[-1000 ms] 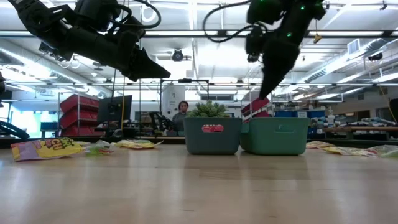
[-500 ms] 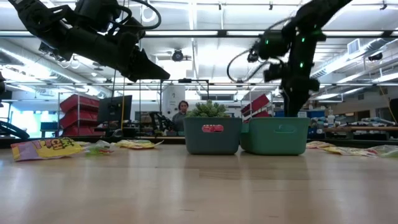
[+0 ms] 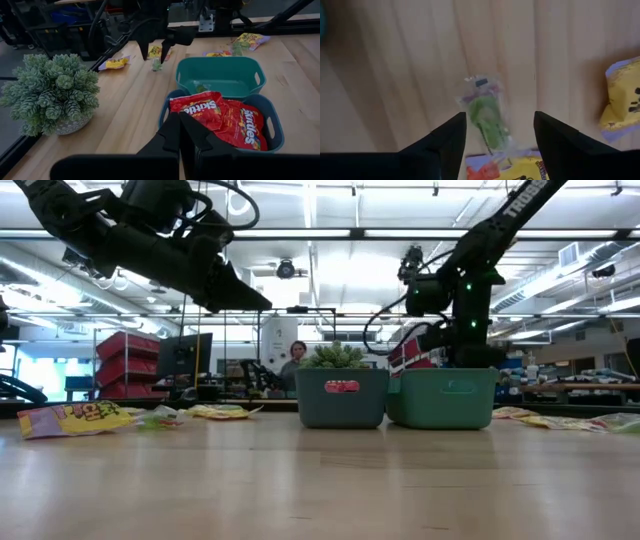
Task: Sort candy
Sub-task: Put the green gummy into the green bin
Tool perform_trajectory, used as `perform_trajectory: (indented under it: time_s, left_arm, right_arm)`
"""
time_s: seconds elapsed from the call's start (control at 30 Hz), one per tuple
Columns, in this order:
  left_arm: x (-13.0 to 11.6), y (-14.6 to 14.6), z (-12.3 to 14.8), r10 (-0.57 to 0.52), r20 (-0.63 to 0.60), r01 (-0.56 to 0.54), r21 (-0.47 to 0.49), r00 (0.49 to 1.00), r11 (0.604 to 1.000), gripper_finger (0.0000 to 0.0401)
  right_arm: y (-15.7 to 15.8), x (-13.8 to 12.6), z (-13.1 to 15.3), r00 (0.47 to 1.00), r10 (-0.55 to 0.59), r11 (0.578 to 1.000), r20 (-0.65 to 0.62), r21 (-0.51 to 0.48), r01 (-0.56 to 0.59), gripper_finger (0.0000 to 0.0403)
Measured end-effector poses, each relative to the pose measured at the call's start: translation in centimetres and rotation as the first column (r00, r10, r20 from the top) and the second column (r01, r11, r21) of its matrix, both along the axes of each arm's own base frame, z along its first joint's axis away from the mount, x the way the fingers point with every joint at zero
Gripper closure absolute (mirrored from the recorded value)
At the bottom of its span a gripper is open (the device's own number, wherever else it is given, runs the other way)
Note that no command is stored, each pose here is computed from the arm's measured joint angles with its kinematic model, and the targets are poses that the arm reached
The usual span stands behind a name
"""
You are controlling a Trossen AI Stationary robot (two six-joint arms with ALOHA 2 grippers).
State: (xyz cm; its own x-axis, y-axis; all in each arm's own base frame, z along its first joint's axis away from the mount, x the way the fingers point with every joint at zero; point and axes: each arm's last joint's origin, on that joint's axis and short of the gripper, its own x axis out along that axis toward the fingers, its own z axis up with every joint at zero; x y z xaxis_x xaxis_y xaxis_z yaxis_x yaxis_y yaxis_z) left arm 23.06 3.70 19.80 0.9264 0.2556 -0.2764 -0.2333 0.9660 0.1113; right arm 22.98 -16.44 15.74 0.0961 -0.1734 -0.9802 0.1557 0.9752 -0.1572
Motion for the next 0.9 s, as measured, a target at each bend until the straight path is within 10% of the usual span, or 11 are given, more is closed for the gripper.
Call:
perform_trajectory:
  time_s: [0.53, 0.9]
  left_arm:
    - [0.0, 0.0, -0.2, 0.000, -0.017, 0.000, -0.003, 1.000, 1.000, 0.0401]
    - [0.0, 0.0, -0.2, 0.002, -0.015, -0.002, -0.008, 1.000, 1.000, 0.0401]
  right_arm:
    - [-0.5, -0.5, 0.8, 1.000, -0.024, 0.998, 0.017, 0.063, 0.023, 0.0388]
    - [3.0, -0.4, 8.7, 0.985, -0.064, 0.996, 0.160, 0.075, 0.052, 0.0400]
